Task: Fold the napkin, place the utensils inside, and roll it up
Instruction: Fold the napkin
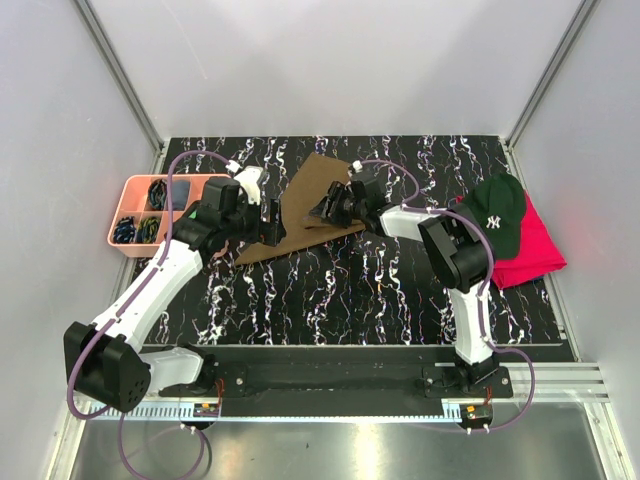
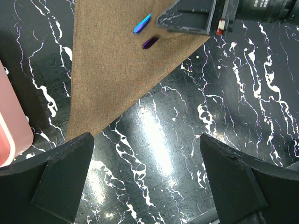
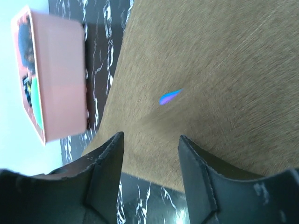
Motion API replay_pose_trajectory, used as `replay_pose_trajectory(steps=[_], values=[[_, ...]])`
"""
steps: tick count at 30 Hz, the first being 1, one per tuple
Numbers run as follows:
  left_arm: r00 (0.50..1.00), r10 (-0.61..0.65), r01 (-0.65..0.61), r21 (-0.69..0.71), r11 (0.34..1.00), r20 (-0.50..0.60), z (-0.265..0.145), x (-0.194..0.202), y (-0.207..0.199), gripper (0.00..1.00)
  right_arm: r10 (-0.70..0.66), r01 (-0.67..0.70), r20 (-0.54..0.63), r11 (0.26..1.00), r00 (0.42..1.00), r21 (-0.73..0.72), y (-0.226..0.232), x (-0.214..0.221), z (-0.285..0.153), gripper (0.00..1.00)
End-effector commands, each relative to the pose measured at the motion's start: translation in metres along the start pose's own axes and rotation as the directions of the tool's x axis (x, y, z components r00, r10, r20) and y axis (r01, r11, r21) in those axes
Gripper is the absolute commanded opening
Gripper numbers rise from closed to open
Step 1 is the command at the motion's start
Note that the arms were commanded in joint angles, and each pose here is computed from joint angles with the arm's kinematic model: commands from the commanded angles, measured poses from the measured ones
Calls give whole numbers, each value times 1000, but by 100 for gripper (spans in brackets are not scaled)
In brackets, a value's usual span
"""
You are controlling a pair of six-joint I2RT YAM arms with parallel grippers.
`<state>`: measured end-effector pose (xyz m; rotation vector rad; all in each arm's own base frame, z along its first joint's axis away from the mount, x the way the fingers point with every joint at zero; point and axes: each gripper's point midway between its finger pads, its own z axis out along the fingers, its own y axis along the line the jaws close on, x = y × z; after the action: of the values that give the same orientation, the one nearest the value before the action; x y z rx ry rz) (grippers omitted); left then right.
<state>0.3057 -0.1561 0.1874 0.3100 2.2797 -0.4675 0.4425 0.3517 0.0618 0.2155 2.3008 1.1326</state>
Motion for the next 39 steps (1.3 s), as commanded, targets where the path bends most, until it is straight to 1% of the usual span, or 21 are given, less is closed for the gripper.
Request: replay_pose_trajectory(steps=[1,4,8,9,11,12,13,14,15,16,17,18,19,21,22,24,29,31,33,35,39], values=[[996,4,-5,21,1000,84,-7,-18,-6,99,-178,184,48,967,983,-175,69,-16,-38,59],[995,-10,10,-7,1000,94,-5,-17,-1,99,-248,260,83,944,965,-205,86,-20,-60,60],[991,-62,69,-56,996,117,-3,-12,10,99,-277,292,97,936,956,-197,94,-21,-83,61],[985,-102,110,-53,993,140,-6,-15,11,99,-283,298,103,934,954,-198,99,-22,-92,61],[978,-160,170,-70,983,133,-3,1,21,99,-290,306,106,932,951,-194,100,-21,-100,61],[957,-227,243,-74,967,181,-6,-3,31,99,-293,313,124,928,948,-203,106,-24,-109,61],[947,-279,293,-77,953,159,-1,16,38,99,-295,316,127,927,947,-201,106,-24,-112,62],[928,-326,343,-75,936,180,-4,19,45,99,-297,320,135,925,945,-206,108,-23,-119,62],[885,-411,437,-84,896,219,-5,20,61,98,-294,317,139,926,946,-203,106,-25,-122,62],[866,-454,481,-104,870,207,0,40,70,96,-292,317,140,926,946,-206,107,-25,-126,63],[843,-482,516,-110,849,239,-3,43,76,92,-290,313,135,928,947,-203,103,-21,-128,63],[794,-538,582,-97,808,282,-2,42,84,89,-294,319,142,925,945,-209,106,-21,-134,63],[768,-579,622,-107,775,274,3,62,88,85,-294,320,147,924,944,-208,105,-22,-137,63],[690,-645,699,-72,712,328,3,65,94,78,-292,318,145,924,946,-212,102,-18,-145,63],[670,-662,724,-99,683,336,7,79,99,75,-290,317,149,924,945,-212,101,-20,-148,63],[623,-686,758,-71,649,377,6,79,102,70,-292,322,160,922,943,-215,100,-18,-159,63],[553,-727,813,-77,577,407,12,100,110,63,-282,317,189,929,941,-191,90,-16,-174,67],[550,-724,818,-95,567,415,14,108,114,62,-285,316,193,937,939,-151,78,-17,-170,69],[555,-720,814,-94,573,416,14,110,114,62,-242,253,180,967,954,-42,47,-27,-158,69],[581,-704,797,-108,594,409,12,114,114,62,-200,202,153,979,968,3,24,-36,-146,68],[614,-670,767,-114,631,418,7,108,113,63,-149,131,190,986,971,103,-25,-77,-147,64]])
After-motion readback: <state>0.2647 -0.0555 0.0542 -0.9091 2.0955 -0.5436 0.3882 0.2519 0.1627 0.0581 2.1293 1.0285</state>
